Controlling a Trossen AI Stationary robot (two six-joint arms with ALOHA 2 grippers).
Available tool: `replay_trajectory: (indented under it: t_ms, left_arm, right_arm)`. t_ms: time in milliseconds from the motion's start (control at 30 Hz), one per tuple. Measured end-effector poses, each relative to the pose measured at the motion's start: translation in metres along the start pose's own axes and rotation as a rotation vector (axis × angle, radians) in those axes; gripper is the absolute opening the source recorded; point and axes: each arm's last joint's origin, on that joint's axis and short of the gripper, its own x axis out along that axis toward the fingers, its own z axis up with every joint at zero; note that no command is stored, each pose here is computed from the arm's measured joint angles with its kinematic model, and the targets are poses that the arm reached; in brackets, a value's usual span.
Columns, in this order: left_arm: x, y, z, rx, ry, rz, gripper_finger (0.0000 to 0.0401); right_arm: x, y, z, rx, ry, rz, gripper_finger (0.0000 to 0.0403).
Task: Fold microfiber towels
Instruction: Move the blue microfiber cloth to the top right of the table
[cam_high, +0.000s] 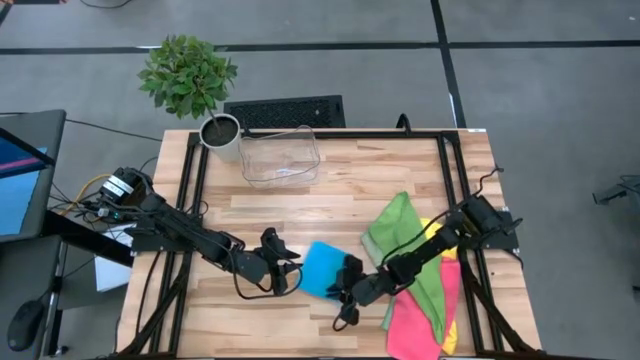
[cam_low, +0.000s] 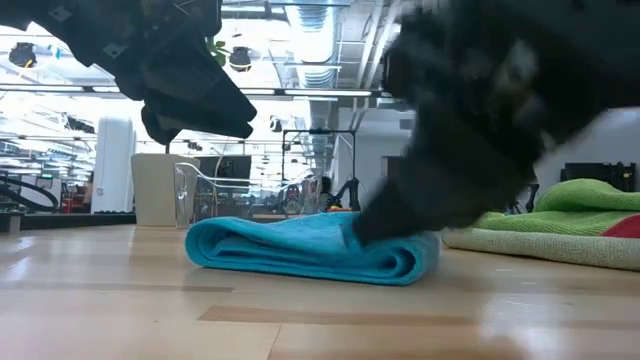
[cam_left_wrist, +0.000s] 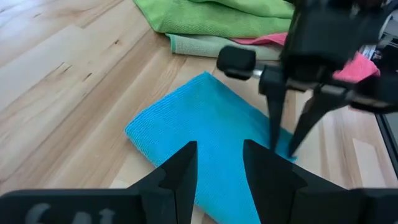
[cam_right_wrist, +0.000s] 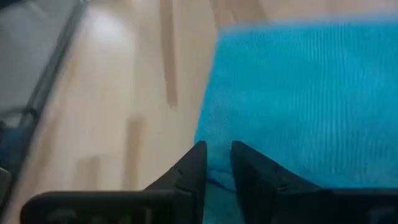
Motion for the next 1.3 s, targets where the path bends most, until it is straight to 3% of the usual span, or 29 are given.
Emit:
replay_trajectory:
  t_ms: [233,433,900,1033,1300]
  left_arm:
    - [0.000,0.000,0.000,0.003,0.002,-0.001,0.0120]
    - [0.000,0.000,-0.001,0.011,0.009,0.002,0.0120]
    - [0.000,0.000,-0.003,0.015,0.054,-0.037,0.0120]
    - [0.000,0.000,-0.003,0.013,0.054,-0.037,0.0120]
    - [0.000,0.000,-0.002,0.010,0.051,-0.039,0.0120]
  right_arm:
    - [-0.007,-0.002,-0.004,0.023,0.046,-0.110,0.0083]
    - [-0.015,-0.029,0.007,0.003,0.112,-0.291,0.0070]
    - [-0.013,-0.143,0.051,0.055,0.226,-0.550,0.0042]
    - [-0.019,-0.172,0.060,0.043,0.263,-0.601,0.0031]
    - [-0.050,-0.232,0.074,0.179,0.345,-0.697,0.0024]
